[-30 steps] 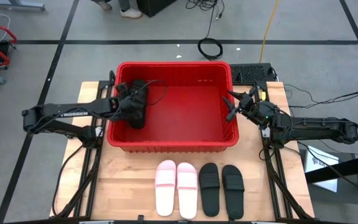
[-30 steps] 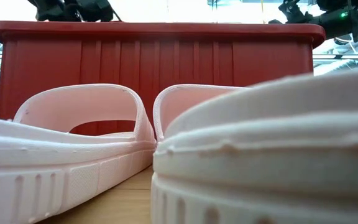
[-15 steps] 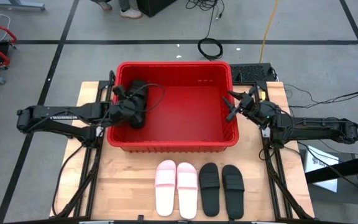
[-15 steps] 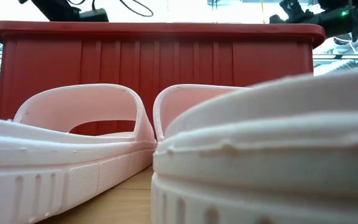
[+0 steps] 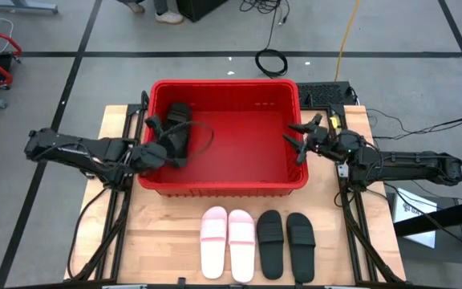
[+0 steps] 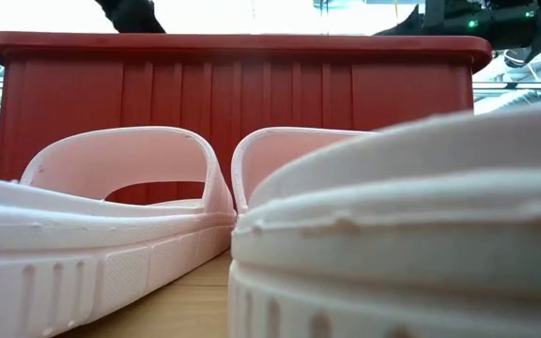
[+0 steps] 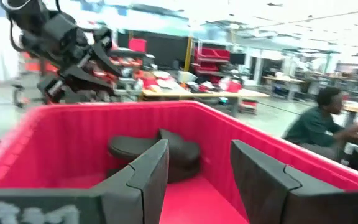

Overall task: Pick and place slides into bin
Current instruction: Put the left pink slipper into the organizer bin

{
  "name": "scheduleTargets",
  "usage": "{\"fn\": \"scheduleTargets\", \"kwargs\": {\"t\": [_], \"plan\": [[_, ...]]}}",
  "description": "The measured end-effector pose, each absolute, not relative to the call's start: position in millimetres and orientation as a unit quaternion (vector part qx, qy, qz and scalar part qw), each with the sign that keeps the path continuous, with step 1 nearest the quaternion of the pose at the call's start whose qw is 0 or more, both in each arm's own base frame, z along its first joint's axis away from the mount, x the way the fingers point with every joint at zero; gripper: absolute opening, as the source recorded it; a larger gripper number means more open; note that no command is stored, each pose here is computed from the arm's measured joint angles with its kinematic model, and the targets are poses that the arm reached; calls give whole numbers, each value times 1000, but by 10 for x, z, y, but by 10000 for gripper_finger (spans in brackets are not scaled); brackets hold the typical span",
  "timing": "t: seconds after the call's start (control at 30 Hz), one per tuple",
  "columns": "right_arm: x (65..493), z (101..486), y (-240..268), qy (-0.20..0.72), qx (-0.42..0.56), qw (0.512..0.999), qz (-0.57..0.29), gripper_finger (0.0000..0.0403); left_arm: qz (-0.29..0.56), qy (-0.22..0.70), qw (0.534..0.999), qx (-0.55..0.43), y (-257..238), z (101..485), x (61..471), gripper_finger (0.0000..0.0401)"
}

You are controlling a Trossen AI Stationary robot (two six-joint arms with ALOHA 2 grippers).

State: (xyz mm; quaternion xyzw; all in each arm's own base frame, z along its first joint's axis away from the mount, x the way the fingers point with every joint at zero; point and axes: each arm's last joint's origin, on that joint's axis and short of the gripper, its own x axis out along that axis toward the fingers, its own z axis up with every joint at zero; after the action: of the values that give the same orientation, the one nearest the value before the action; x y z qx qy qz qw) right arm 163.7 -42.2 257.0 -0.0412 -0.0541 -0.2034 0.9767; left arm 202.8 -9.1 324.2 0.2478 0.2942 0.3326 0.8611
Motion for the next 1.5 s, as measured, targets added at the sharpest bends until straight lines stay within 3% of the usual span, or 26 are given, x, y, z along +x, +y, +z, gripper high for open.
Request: {"fn": "scheduleTargets", "kwargs": {"t": [0.47, 0.9, 1.33, 1.5], "plan": [[1641, 2730, -226, -144, 22, 989, 18, 164, 307, 226, 879, 287, -746, 3197, 2170, 172], [1580, 2870, 236, -209, 67, 958, 186, 164, 229, 199, 899, 315, -1496, 3258, 2365, 172], [1534, 2865, 535, -213, 62, 938, 267, 164, 186, 173, 907, 335, -2212, 3205, 2410, 172], [1572, 2852, 615, -223, 67, 939, 254, 164, 166, 168, 915, 327, -2398, 3164, 2402, 172]]}}
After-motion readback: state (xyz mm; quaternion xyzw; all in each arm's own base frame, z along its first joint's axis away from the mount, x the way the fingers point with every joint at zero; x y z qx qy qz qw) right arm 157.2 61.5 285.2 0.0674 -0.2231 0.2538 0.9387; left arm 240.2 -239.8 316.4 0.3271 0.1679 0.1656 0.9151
